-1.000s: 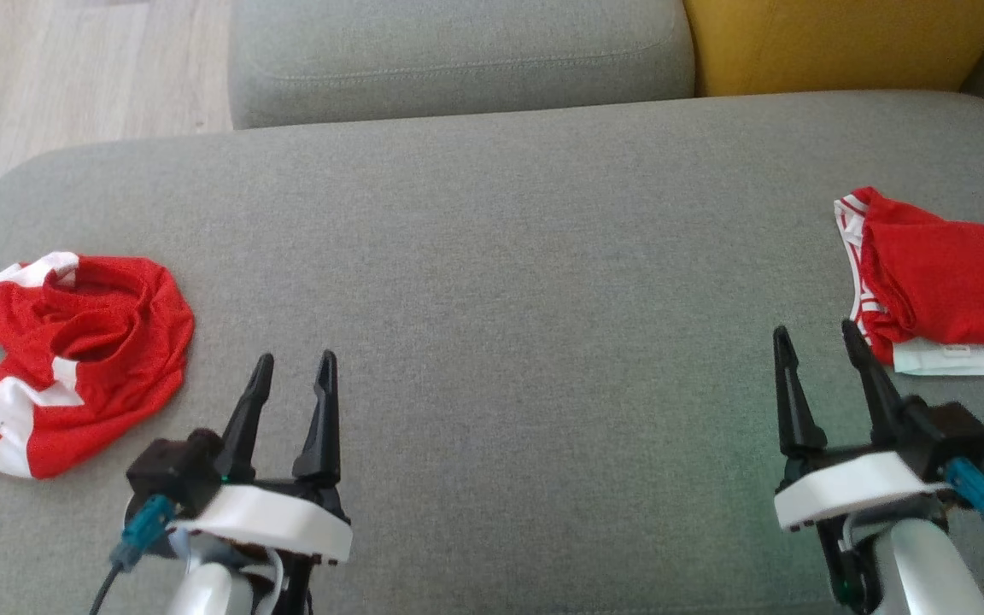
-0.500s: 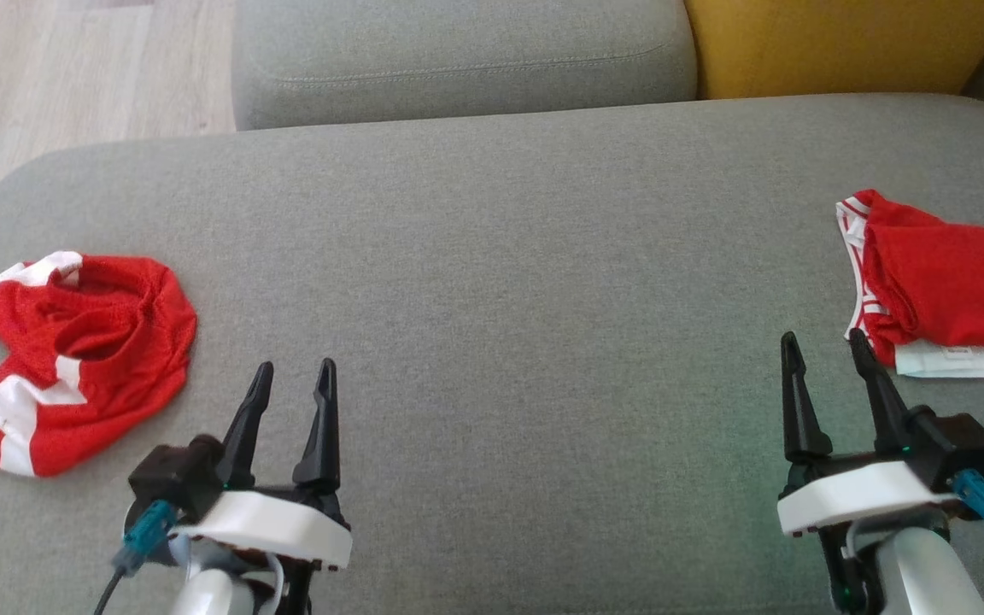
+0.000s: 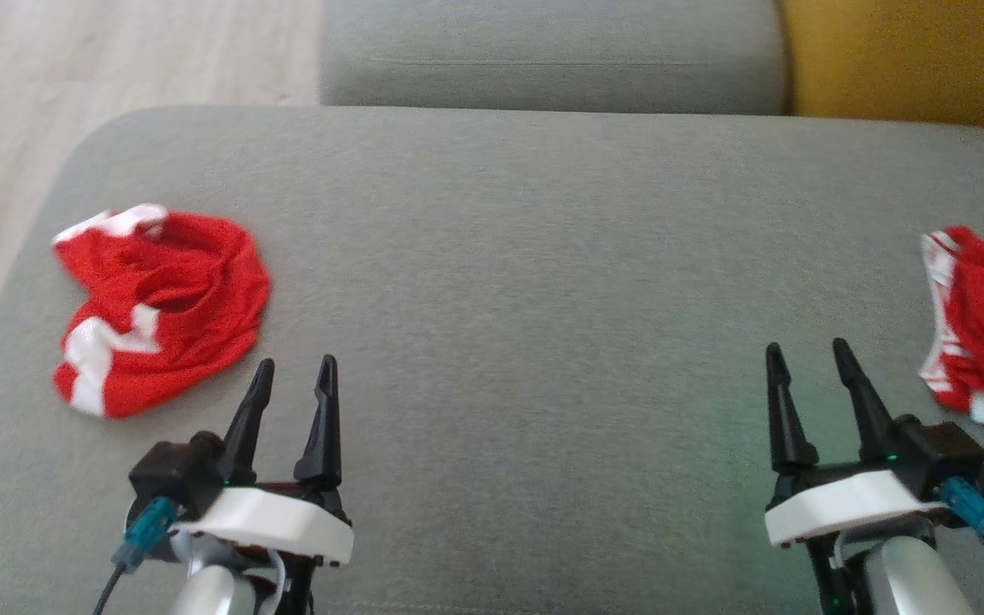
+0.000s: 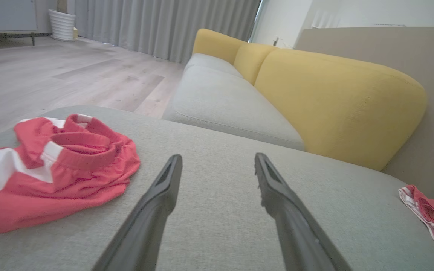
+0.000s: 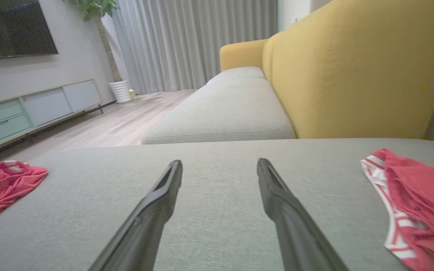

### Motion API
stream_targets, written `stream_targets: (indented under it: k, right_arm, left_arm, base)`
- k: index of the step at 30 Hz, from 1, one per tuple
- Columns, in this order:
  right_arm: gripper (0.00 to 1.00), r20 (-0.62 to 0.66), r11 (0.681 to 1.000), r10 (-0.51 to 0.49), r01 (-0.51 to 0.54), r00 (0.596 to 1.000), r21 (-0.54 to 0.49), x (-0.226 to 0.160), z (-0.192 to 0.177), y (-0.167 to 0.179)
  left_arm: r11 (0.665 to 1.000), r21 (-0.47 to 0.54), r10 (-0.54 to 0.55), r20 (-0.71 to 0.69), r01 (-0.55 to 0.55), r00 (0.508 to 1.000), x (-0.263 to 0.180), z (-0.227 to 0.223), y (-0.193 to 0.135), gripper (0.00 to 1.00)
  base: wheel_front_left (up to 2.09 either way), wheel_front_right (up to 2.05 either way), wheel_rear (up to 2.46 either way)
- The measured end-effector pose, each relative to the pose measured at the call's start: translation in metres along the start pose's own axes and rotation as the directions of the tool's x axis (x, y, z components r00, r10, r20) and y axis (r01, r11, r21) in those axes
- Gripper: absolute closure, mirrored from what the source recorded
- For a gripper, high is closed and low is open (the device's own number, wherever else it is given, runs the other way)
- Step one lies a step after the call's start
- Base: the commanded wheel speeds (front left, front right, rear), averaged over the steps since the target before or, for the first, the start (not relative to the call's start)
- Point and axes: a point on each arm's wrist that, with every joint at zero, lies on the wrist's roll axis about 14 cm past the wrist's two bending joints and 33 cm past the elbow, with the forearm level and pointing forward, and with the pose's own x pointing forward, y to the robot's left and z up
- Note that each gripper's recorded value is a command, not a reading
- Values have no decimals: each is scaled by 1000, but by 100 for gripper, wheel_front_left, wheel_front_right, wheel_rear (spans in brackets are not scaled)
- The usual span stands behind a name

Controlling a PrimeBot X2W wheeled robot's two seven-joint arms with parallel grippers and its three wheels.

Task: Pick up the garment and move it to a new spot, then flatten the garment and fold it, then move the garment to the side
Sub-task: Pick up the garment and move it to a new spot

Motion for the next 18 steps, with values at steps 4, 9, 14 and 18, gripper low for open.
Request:
stream_targets:
  k: [4,9,14,18]
  right_arm:
    - [0,-8,997,76,-76,997,1,10,-3,24]
    - [0,-20,981,195,-195,981,6,24,-7,64]
    - [0,-33,953,304,-303,952,15,32,-11,102]
    - [0,-38,928,372,-371,928,27,36,-13,128]
  left_arm:
    - [998,4,57,25,-57,998,-8,8,17,0]
    - [986,8,164,84,-165,983,-26,28,49,0]
    - [967,9,250,120,-253,961,-48,39,73,0]
    - [949,6,311,140,-315,940,-66,45,89,0]
  base:
    - [0,0,0]
    - [0,0,0]
    - [0,0,0]
    - [0,0,0]
